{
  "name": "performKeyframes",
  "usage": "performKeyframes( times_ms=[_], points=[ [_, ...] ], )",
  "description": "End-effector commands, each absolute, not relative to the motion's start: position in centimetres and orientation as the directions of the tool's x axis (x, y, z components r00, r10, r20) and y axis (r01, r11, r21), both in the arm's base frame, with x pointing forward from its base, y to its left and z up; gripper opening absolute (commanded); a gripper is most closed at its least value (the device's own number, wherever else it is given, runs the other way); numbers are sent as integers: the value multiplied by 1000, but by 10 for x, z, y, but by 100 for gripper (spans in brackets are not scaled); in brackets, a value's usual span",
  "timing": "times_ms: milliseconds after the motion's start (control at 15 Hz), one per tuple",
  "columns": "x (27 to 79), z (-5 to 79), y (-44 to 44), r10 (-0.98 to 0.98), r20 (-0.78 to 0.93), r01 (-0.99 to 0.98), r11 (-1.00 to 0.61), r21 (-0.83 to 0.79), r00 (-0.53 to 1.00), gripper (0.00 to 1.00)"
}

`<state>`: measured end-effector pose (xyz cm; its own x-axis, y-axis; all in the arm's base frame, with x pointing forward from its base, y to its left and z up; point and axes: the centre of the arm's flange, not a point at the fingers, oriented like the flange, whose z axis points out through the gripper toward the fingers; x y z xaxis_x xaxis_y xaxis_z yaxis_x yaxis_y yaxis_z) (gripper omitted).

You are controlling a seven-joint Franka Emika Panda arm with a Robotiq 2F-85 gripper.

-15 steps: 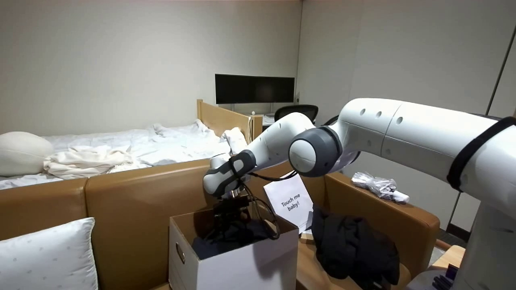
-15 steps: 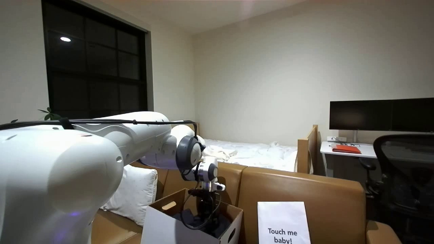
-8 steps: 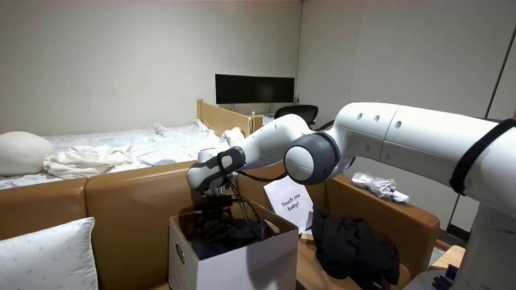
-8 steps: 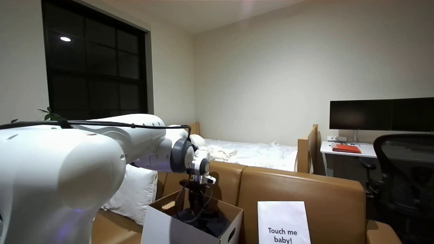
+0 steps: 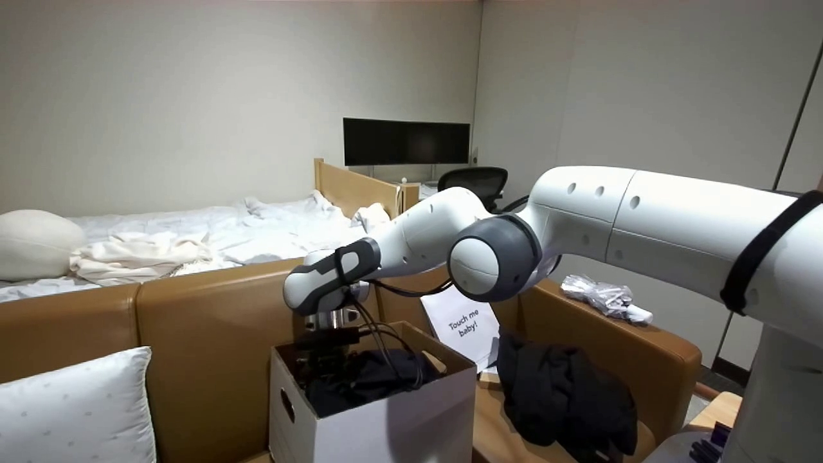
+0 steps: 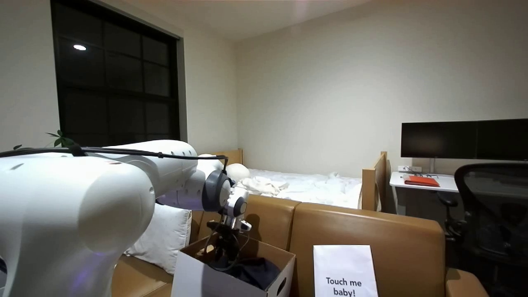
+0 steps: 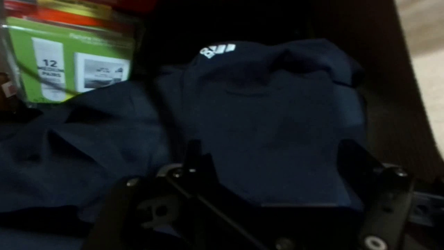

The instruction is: Remove the clothes from the box, put them on the couch, and then put the umbrella on the couch in the box

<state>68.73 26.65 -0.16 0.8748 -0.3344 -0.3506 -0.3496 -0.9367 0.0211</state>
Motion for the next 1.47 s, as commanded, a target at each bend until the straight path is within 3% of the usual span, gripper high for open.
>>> performKeyframes(
  times_ms=[0,467,533,667,1000,1267,1400],
  points=[
    [739,-27,286,-451,-334,-497,-865,-64,828,100],
    [730,-63,283,-562,-223,-588,-806,-67,797,100],
    [728,-71,280,-574,-206,-595,-802,-58,793,75],
    [738,-68,277,-591,-193,-609,-792,-43,783,67],
    [753,-58,254,-645,-169,-660,-751,-40,745,34],
    [745,-67,237,-644,-280,-665,-746,25,712,8],
    [748,-58,231,-627,-311,-648,-760,45,714,2]
  ],
)
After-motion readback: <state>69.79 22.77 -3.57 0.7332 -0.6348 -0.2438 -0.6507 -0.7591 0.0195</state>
